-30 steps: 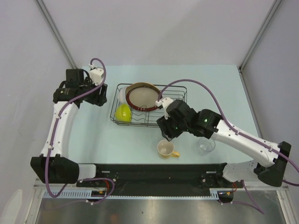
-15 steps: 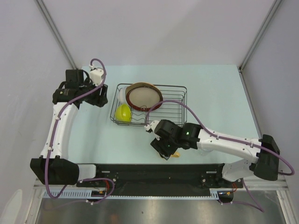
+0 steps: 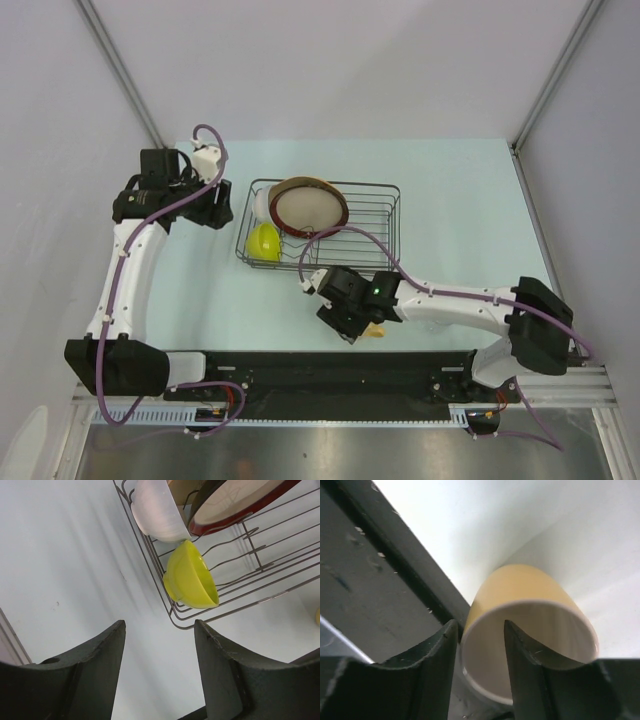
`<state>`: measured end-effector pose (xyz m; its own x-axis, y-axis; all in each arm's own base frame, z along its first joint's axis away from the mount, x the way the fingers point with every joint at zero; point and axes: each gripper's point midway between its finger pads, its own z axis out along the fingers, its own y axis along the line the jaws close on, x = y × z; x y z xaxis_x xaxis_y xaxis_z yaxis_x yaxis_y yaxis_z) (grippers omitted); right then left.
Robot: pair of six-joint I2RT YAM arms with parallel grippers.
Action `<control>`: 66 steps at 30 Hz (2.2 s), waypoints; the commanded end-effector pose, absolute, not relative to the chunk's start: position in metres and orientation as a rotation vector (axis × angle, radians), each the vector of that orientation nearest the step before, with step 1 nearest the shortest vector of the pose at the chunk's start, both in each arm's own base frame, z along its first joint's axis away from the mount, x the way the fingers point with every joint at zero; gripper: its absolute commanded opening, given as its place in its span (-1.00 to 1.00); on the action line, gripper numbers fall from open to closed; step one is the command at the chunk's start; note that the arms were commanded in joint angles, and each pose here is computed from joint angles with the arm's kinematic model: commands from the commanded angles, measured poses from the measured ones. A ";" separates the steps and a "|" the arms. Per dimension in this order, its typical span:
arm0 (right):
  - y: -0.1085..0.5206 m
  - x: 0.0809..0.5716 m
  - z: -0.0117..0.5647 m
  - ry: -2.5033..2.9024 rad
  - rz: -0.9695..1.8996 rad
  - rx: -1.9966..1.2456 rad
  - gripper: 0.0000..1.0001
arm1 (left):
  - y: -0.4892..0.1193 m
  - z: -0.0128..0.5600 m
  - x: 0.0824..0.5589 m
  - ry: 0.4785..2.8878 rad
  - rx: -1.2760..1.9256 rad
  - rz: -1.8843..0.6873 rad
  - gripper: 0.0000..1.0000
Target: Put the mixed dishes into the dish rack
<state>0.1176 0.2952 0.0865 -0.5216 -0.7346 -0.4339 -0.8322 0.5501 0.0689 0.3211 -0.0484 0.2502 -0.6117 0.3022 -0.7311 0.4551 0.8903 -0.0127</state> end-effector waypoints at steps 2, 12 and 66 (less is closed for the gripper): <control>0.294 0.130 0.063 2.441 0.344 -1.267 -0.26 | -0.052 0.279 0.323 2.184 0.522 -0.259 0.25; 0.306 0.167 0.147 2.338 0.602 -0.946 -1.00 | -0.059 0.313 0.328 2.103 0.479 -0.293 0.19; 0.330 0.260 0.421 1.224 2.313 -0.169 -1.00 | -0.262 0.377 0.262 1.819 0.741 -1.710 0.94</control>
<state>0.2775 0.3293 0.3928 -0.8986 0.3349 -0.2834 -0.3987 -0.3538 0.8461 0.2730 -0.2515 0.3575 -0.7651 -0.0025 -0.6439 0.6404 0.1012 -0.7614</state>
